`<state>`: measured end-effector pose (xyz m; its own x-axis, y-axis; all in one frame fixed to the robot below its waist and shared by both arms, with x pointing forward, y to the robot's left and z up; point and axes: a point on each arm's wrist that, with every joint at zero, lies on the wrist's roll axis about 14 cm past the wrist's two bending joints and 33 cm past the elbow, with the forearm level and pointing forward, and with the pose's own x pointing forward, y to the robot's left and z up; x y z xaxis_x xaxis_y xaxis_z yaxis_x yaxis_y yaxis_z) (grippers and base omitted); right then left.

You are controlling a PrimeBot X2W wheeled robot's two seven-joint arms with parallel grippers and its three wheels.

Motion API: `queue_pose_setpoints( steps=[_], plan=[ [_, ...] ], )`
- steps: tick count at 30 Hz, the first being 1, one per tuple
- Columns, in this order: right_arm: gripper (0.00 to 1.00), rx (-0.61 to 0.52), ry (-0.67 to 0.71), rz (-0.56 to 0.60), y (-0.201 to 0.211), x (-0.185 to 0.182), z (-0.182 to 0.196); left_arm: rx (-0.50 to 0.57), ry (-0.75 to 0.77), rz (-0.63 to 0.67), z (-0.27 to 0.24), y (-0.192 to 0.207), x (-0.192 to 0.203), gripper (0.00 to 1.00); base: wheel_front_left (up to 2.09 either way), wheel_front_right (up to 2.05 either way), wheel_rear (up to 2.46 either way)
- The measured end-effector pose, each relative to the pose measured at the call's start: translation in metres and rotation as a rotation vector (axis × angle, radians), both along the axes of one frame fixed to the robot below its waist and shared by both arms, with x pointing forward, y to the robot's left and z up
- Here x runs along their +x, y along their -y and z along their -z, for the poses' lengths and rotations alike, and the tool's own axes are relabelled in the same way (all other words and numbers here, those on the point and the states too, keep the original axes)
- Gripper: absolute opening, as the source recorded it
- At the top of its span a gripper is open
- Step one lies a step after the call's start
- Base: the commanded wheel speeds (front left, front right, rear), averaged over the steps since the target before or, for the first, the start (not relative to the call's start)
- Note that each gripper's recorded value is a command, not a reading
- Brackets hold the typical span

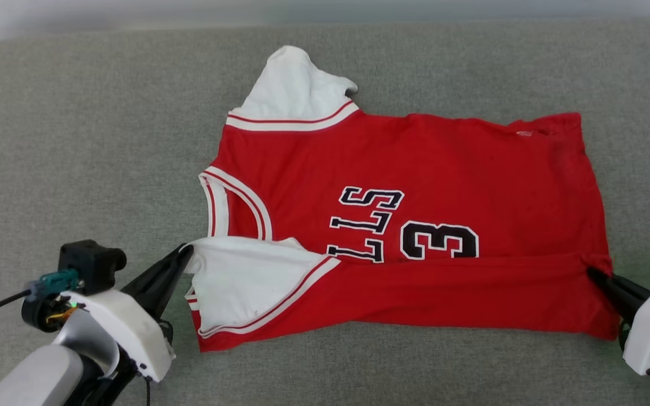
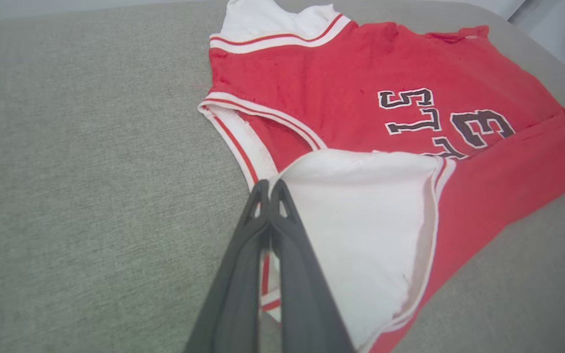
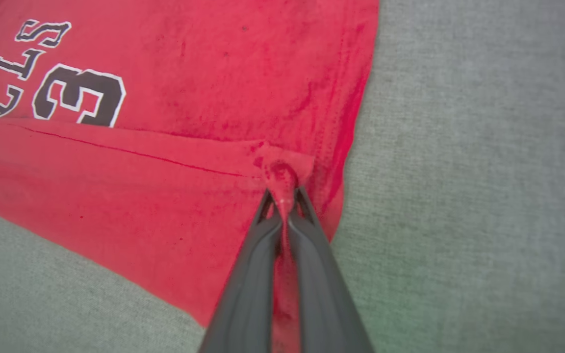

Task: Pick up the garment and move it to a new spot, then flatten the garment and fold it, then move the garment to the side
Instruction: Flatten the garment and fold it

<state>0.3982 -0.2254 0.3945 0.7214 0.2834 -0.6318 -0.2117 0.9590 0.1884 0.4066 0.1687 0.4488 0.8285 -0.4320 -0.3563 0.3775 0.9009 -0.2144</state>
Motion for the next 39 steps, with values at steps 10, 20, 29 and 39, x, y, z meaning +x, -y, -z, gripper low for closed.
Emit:
queue_pose_setpoints(
  steps=[10, 20, 29, 39],
  plan=[
    [1.00, -0.040, -0.046, -0.029, -0.010, 0.011, 0.020, 0.007, -0.160, -0.028, 0.054, 0.003, -0.004, 1.00, 0.00, 0.00, 0.00],
    [1.00, 0.023, 0.015, 0.035, -0.017, 0.002, -0.004, -0.036, -0.112, -0.158, 0.040, -0.010, -0.015, 1.00, 0.00, 0.00, 0.00],
    [1.00, -0.005, 0.054, 0.112, -0.008, -0.029, -0.023, -0.075, -0.116, -0.231, 0.023, -0.013, -0.052, 1.00, 0.00, 0.00, 0.00],
    [1.00, 0.036, -0.035, 0.215, -0.009, -0.055, -0.013, -0.095, -0.231, -0.201, 0.032, 0.010, -0.075, 1.00, 0.00, 0.00, 0.00]
  ],
)
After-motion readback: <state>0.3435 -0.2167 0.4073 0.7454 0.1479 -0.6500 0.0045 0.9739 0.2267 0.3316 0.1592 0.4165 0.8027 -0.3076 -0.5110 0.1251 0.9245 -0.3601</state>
